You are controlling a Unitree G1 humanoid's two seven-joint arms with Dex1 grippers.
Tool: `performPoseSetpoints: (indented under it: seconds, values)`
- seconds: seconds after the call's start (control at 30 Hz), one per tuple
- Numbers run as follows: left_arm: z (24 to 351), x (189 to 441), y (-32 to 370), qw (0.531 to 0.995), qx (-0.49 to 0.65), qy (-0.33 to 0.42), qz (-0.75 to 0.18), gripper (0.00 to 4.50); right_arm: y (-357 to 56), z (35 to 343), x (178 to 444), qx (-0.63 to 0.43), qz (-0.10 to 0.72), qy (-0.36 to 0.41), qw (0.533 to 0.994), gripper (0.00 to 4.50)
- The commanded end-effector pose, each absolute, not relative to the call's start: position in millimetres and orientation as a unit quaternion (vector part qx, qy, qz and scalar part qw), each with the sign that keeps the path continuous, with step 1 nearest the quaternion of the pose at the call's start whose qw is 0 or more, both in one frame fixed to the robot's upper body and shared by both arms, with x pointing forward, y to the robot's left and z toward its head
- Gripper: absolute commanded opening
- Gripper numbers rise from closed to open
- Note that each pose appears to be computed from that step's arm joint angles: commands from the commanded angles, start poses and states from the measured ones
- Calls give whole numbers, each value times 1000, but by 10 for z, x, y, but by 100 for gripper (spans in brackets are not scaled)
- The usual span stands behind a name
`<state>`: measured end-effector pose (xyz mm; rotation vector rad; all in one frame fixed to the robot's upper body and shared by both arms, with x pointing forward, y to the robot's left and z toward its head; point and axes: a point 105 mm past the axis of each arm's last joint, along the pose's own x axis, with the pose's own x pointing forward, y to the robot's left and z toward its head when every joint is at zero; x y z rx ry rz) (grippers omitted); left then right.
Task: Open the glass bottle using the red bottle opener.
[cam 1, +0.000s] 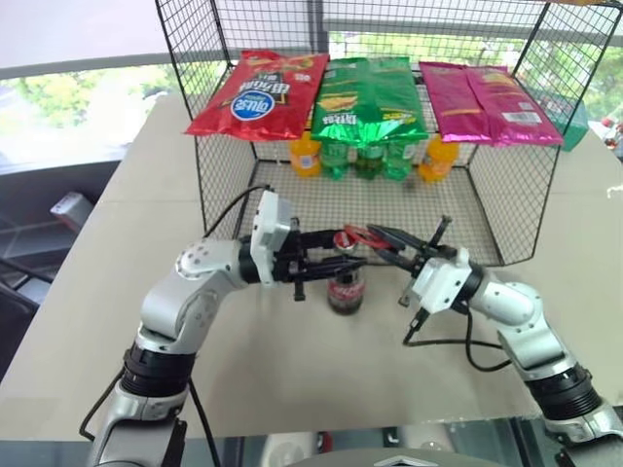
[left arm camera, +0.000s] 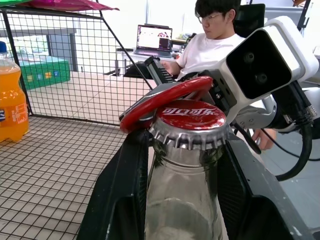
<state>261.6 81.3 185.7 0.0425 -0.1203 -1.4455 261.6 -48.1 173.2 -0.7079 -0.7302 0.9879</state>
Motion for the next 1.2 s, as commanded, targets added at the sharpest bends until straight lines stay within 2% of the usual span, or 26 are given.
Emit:
performPoseSetpoints:
  seconds: [0.03,0.23,0.37,0.5,0.77,1.07,1.2]
  values:
    - [1892,2585,791,744,15,-54,-666,128,-184,1470,2268,-346,546,-360,672,0]
    - [1896,2591,849,747,20,-48,-662,127,-206,1375,2217,-373,574,-399,610,0]
    - [1884,2584,876,752,20,-44,-657,127,-140,1669,2369,-315,547,-400,664,0]
    - [1871,2574,882,754,19,-41,-656,126,-107,1748,2321,-279,554,-393,678,0]
    - [1865,2594,883,755,20,-42,-654,124,-146,1667,2158,-292,588,-380,652,0]
    - [1855,2595,874,755,19,-45,-654,124,-284,1821,2436,-290,517,-367,717,0]
    - [1853,2592,872,755,19,-46,-654,124,-350,1787,2502,-283,497,-347,743,0]
